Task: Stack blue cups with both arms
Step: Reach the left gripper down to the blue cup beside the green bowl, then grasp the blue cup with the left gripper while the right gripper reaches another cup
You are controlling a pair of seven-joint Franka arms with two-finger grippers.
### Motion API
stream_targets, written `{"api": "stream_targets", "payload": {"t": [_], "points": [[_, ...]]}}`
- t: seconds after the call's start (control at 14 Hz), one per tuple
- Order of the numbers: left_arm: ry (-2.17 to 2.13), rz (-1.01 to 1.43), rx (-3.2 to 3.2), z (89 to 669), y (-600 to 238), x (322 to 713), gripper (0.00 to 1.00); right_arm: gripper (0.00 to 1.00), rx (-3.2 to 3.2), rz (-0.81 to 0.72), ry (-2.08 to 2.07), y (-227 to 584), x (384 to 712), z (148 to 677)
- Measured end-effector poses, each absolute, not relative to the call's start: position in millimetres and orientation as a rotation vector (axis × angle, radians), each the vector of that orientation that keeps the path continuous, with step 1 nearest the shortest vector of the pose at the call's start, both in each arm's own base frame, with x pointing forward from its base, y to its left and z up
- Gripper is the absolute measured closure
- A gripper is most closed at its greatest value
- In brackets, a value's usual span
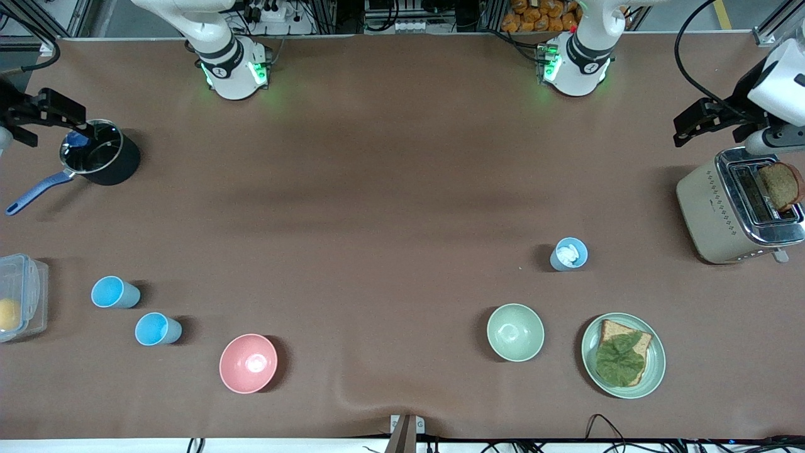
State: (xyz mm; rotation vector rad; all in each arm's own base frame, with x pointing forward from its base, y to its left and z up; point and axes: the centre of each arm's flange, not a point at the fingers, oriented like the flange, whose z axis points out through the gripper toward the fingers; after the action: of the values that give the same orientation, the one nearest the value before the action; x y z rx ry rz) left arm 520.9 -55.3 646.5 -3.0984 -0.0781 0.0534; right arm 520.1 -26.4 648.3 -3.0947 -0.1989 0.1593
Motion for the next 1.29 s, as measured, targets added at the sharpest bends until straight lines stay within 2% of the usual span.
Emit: {"api": "stream_targets", "payload": {"t": [0.36, 0.5, 0.71, 0.86, 1.0, 1.29], "points": [[-0.083, 0.056, -3.099, 645, -54, 523, 0.0, 0.0, -3.095, 0.157, -0.195, -28, 520, 649], [-0.078, 0.103, -3.098, 622, -53, 541, 0.0, 0.0, -3.093, 0.16, -0.196, -27, 521, 647], [-0.062, 0.144, -3.106, 546, -50, 586, 0.0, 0.0, -3.076, 0.279, -0.196, -27, 539, 611], [-0.067, 0.099, -3.115, 484, -47, 599, 0.0, 0.0, -3.057, 0.394, -0.179, -33, 558, 569], [-0.06, 0.042, -3.124, 420, -48, 595, 0.0, 0.0, -3.045, 0.441, -0.104, -62, 575, 533], [-0.048, 0.018, -3.133, 329, -49, 571, 0.0, 0.0, -3.043, 0.357, 0.036, -163, 613, 463]]}}
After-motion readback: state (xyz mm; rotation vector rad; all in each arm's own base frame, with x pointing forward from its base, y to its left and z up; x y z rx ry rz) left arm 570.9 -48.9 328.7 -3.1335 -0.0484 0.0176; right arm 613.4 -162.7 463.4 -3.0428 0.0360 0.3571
